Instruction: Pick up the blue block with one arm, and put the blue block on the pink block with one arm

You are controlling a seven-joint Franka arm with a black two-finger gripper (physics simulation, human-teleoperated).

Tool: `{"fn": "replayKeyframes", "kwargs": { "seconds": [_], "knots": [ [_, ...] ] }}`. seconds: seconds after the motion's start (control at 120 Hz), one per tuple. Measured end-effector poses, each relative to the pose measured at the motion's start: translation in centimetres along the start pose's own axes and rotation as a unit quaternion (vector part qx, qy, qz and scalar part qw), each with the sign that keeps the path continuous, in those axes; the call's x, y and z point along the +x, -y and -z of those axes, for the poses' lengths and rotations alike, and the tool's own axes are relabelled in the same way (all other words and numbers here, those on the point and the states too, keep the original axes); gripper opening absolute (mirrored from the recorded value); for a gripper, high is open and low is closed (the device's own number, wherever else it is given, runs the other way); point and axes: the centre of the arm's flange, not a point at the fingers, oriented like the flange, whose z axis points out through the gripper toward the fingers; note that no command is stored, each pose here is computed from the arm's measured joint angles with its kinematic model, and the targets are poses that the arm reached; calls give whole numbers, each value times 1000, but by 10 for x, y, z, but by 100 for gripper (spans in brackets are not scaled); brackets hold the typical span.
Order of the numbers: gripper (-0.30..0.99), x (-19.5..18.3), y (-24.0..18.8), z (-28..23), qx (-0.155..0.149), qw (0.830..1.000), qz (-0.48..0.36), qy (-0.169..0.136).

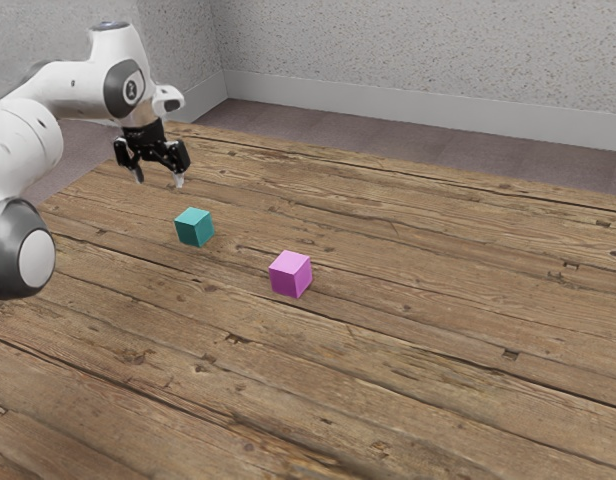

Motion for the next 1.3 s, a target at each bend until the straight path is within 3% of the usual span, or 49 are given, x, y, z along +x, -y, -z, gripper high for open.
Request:
{"fn": "replayKeyframes", "kwargs": {
  "seconds": [0.392, 0.767, 1.3],
  "knots": [
    [69, 23, 14, -85, 12, 999, -52, 0],
    [69, 37, 2, -113, 3, 995, -96, -33],
    [69, 45, 21, -136, -11, 991, -105, -79]
  ]
}}
